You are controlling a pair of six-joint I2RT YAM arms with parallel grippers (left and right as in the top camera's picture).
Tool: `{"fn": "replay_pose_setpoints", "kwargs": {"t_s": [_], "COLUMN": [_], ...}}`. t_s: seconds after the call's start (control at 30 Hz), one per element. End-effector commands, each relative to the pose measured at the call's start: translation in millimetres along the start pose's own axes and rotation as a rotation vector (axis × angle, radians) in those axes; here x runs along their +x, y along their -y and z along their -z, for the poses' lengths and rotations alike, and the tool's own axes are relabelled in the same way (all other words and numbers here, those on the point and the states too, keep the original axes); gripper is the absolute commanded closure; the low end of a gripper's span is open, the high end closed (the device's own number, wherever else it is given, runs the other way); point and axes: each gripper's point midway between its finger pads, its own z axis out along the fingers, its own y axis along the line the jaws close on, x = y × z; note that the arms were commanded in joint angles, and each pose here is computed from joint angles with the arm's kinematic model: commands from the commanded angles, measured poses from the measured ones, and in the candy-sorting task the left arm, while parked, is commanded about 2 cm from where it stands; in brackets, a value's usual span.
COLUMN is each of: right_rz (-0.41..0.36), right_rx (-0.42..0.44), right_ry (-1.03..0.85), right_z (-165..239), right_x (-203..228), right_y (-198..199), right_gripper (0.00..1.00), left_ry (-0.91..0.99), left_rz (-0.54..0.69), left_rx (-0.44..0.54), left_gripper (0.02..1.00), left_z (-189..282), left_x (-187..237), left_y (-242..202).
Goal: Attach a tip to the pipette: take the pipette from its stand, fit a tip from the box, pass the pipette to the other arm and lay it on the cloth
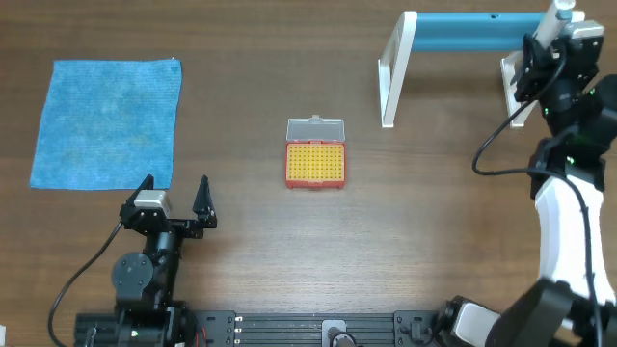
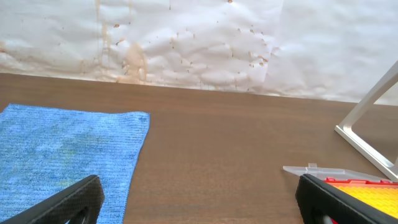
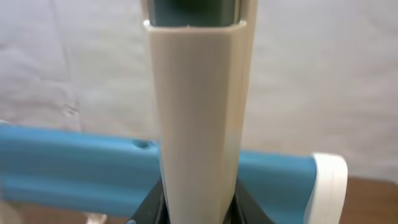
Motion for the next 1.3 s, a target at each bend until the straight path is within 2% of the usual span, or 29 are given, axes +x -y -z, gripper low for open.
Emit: {"fn": "replay_pose_setpoints", "kwargs": {"t_s": [0.03, 0.1, 0.13, 0.17, 0.33, 0.4, 0.5, 0.57, 0.67, 0.8, 1.3], "right_rz": [-0.019, -0.032, -0.003, 0.006, -0.01, 0.016, -0.052, -0.006, -0.012, 0.025, 0.01], "right_rx": [-0.355, -0.489, -0.639, -0.705, -0.991, -1.053, -1.093, -1.13, -1.143, -1.126, -1.112], "right_ry": [0.157, 0.193, 0.251, 0.272, 0.29, 0.356, 0.244, 0.227, 0.184, 0.195, 0.078], "right_z": [40.4, 50.9, 58.9, 61.0, 72.4, 77.4, 60.0, 56.2, 51.5, 47.2, 40.0], "right_x": [-73.4, -87.5, -95.4, -93.5, -46.3, -24.3, 31.5, 61.7, 84.6, 90.7, 124.3], "right_y": [-82.3, -118.2, -164.7, -189.7, -294.7, -322.3, -352.6, -374.3, -383.3, -379.5, -374.4], "right_gripper": [0.923, 0.923, 0.923, 0.923, 0.923, 0.923, 0.923, 0.923, 0.923, 0.923, 0.923], "left_ry": [-0.004, -0.004, -0.004, -0.004, -0.004, -0.004, -0.004, -0.005, -0.004, -0.004, -0.005], "left_rz": [-0.013, -0.013, -0.013, -0.013, -0.013, -0.013, -0.013, -0.013, -0.013, -0.013, -0.013], "left_rx": [0.008, 0.008, 0.008, 0.008, 0.008, 0.008, 0.008, 0.008, 0.008, 0.008, 0.008], "left_gripper": [0.02, 0.02, 0.02, 0.02, 0.02, 0.02, 0.02, 0.02, 0.018, 0.02, 0.02], "left_z": [0.2, 0.2, 0.2, 0.2, 0.2, 0.2, 0.2, 0.2, 0.2, 0.2, 0.2], "left_x": [1.5, 1.5, 1.5, 1.5, 1.5, 1.5, 1.5, 1.6, 1.5, 1.5, 1.6], "left_y": [1.6, 1.6, 1.6, 1.6, 1.6, 1.6, 1.6, 1.5, 1.6, 1.6, 1.5]}}
